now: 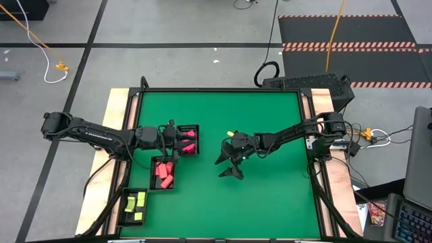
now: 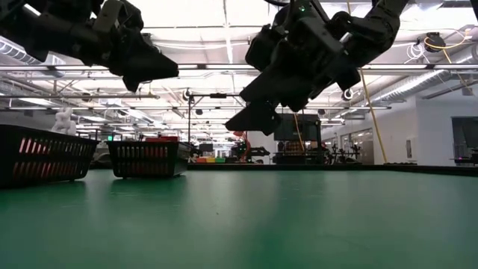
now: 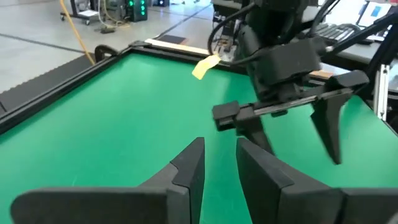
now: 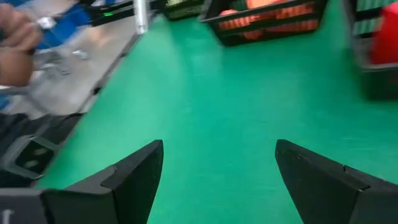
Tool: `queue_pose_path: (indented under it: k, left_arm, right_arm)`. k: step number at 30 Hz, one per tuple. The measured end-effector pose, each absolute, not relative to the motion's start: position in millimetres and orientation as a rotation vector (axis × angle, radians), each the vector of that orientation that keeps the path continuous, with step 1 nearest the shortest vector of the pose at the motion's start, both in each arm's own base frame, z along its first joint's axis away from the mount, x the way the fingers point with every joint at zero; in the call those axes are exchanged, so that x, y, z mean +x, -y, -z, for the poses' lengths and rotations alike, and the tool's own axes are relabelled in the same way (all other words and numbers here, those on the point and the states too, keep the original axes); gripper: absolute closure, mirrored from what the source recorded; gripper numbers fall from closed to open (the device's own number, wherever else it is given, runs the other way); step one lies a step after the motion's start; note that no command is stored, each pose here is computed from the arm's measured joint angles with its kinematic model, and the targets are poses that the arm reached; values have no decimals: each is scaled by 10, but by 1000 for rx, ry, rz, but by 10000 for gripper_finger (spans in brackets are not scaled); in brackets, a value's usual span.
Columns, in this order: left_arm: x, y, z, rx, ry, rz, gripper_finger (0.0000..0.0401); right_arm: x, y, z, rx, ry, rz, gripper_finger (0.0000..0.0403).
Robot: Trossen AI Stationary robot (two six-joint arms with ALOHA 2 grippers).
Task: Sort & place blocks by color
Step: Return to Home Position
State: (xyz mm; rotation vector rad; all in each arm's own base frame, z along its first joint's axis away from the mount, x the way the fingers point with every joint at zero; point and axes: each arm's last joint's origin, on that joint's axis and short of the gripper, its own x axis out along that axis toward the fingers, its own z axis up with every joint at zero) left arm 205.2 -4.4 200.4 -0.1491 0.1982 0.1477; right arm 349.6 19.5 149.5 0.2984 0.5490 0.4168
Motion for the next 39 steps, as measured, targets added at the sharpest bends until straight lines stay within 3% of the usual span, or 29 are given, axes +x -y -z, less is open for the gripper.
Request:
queue_pose_path:
  k: [12,25,30,39]
  left_arm:
    - [2053,48,-2010,-113,-194,-140,309]
    - [2050,90,-2000,-106,-206,-120,308]
    - [2050,90,-2000,-98,-206,-119,308]
    - [2030,88,-1920,-76,-294,-122,308]
  right_arm:
    - [3545,-53,-1547,209,-460,-213,101]
    - [3345,68,-1986,80,-438,-88,114]
    - [3122,82,-1994,66,-493,-28,184]
    - [2393,80,-1653,158,-526,0,385]
